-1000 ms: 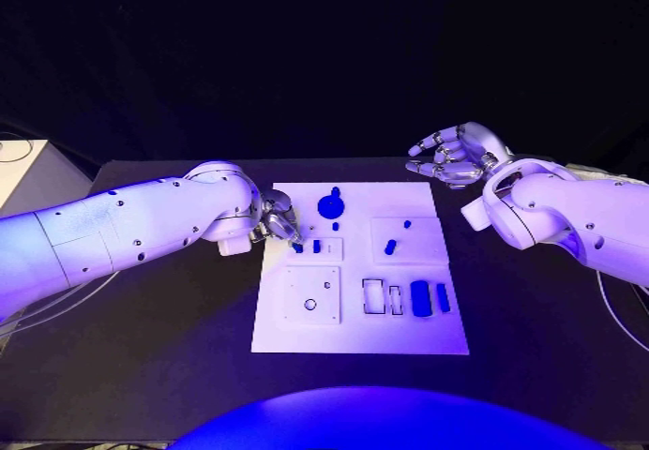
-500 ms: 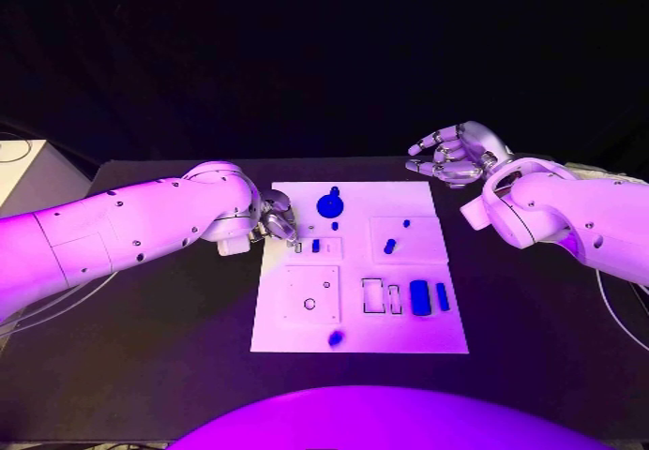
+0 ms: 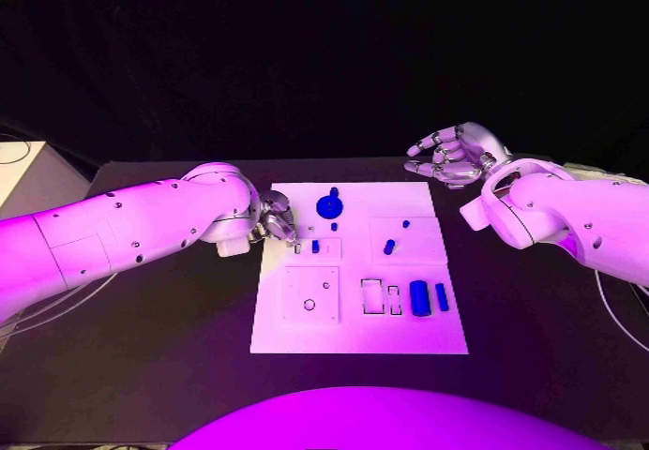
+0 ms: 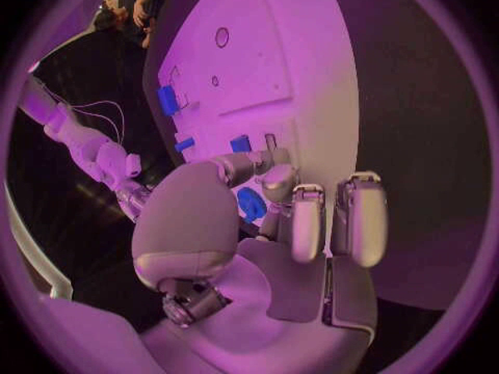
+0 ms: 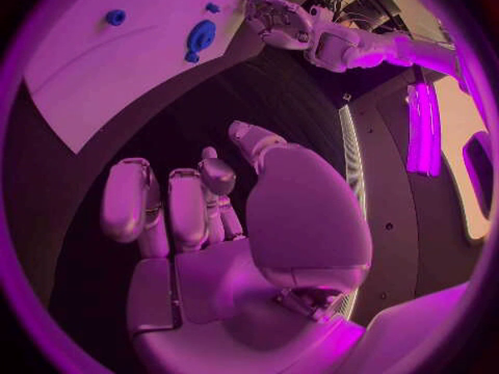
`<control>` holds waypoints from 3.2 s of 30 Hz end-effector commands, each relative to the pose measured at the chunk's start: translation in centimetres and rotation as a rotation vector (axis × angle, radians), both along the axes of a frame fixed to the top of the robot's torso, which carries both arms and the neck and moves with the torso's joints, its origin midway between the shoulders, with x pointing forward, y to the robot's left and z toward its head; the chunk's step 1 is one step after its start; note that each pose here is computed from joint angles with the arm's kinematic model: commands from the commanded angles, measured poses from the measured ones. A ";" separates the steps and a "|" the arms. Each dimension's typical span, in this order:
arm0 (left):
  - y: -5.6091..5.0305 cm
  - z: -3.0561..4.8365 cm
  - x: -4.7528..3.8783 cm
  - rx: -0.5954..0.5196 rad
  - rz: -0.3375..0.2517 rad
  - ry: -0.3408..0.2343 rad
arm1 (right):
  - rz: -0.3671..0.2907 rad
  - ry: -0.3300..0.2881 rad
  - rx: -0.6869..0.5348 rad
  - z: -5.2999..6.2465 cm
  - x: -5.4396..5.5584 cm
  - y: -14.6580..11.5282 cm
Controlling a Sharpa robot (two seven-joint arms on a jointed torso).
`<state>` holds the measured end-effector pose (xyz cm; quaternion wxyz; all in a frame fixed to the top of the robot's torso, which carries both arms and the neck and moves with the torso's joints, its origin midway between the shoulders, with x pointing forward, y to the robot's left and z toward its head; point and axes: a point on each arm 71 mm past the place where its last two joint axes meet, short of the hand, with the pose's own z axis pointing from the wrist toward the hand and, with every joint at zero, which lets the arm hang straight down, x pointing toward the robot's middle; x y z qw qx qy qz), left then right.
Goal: Assemble the parts on the task board
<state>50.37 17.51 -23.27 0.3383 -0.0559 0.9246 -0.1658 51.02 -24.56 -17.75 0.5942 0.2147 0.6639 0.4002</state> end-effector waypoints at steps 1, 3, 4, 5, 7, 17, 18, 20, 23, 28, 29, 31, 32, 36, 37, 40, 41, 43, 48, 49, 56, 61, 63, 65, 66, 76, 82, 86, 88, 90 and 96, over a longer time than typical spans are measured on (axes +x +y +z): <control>-0.1 0.11 -0.08 -0.028 0.007 -0.005 | 0.016 -0.004 0.000 0.0 -0.1 0.1; -0.1 0.18 -0.13 -0.042 0.008 -0.010 | 0.016 -0.004 0.000 0.0 -0.1 0.1; -0.1 0.21 -0.15 -0.047 0.008 -0.012 | 0.016 -0.004 0.001 0.0 -0.1 0.1; 0.0 0.24 -0.17 -0.052 0.008 -0.014 | 0.016 -0.003 0.001 0.0 -0.1 0.1; 0.0 0.27 -0.21 -0.059 0.009 -0.017 | 0.017 -0.003 0.001 0.0 -0.1 0.1; 0.6 0.62 -0.32 -0.134 0.041 -0.029 | 0.023 -0.002 0.003 0.0 -0.3 0.1; 0.7 0.71 -0.32 -0.153 0.051 -0.032 | 0.025 -0.001 0.004 0.0 -0.3 0.1; 1.0 0.91 -0.34 -0.203 0.073 -0.036 | 0.031 0.002 0.008 -0.1 -0.5 0.2; 1.6 1.35 -0.36 -0.309 0.119 -0.047 | 0.046 0.011 0.015 -0.3 -0.8 0.3; 2.6 1.94 -0.41 -0.424 0.166 -0.073 | 0.068 0.021 0.022 -0.8 -1.4 0.4; 2.7 2.07 -0.44 -0.448 0.173 -0.078 | 0.074 0.023 0.023 -0.9 -1.5 0.5; 3.0 2.30 -0.49 -0.490 0.185 -0.089 | 0.085 0.027 0.023 -1.1 -1.8 0.6; 3.1 2.39 -0.51 -0.507 0.189 -0.094 | 0.090 0.028 0.023 -1.2 -1.9 0.6; 3.4 2.68 -0.63 -0.565 0.197 -0.118 | 0.115 0.034 0.015 -1.8 -2.5 0.9; 3.5 2.71 -0.66 -0.574 0.198 -0.123 | 0.123 0.035 0.012 -1.9 -2.7 1.0; 3.6 2.77 -0.78 -0.606 0.205 -0.143 | 0.143 0.036 0.001 -2.3 -3.1 1.2; 3.7 2.77 -0.79 -0.610 0.206 -0.145 | 0.145 0.037 0.000 -2.3 -3.2 1.2; 3.7 2.81 -0.82 -0.627 0.210 -0.157 | 0.153 0.039 -0.003 -2.5 -3.3 1.3; 4.0 3.08 -0.80 -0.674 0.223 -0.198 | 0.158 0.039 -0.008 -2.8 -3.6 1.4; 4.1 3.15 -0.79 -0.685 0.226 -0.206 | 0.157 0.038 -0.009 -2.8 -3.5 1.3; 5.0 3.91 -0.47 -0.822 0.269 -0.275 | 0.117 0.015 0.016 -2.8 -3.1 0.6; 6.3 4.51 0.27 -0.975 0.315 -0.325 | 0.054 0.024 0.086 -3.0 -2.3 -0.7; 7.0 4.68 0.74 -1.026 0.341 -0.350 | 0.024 0.031 0.119 -3.1 -1.9 -1.4; 7.9 4.84 1.32 -1.070 0.363 -0.382 | -0.013 0.040 0.158 -3.2 -1.4 -2.2; 8.5 4.93 1.74 -1.093 0.372 -0.405 | -0.039 0.045 0.185 -3.3 -1.0 -2.9; 11.6 4.99 3.83 -1.191 0.464 -0.511 | -0.176 0.038 0.298 -3.3 1.5 -6.4; 12.4 4.43 4.18 -1.212 0.504 -0.535 | -0.210 0.022 0.310 -3.3 2.4 -7.4; 12.7 4.00 4.23 -1.216 0.525 -0.542 | -0.209 0.019 0.313 -3.3 2.7 -7.3; 12.7 3.76 4.23 -1.218 0.537 -0.545 | -0.205 0.019 0.316 -3.3 2.8 -7.1; 12.7 3.66 4.22 -1.219 0.544 -0.546 | -0.198 0.020 0.317 -3.3 2.8 -6.9; 12.3 3.38 4.09 -1.217 0.557 -0.543 | -0.175 0.027 0.323 -3.5 2.7 -6.0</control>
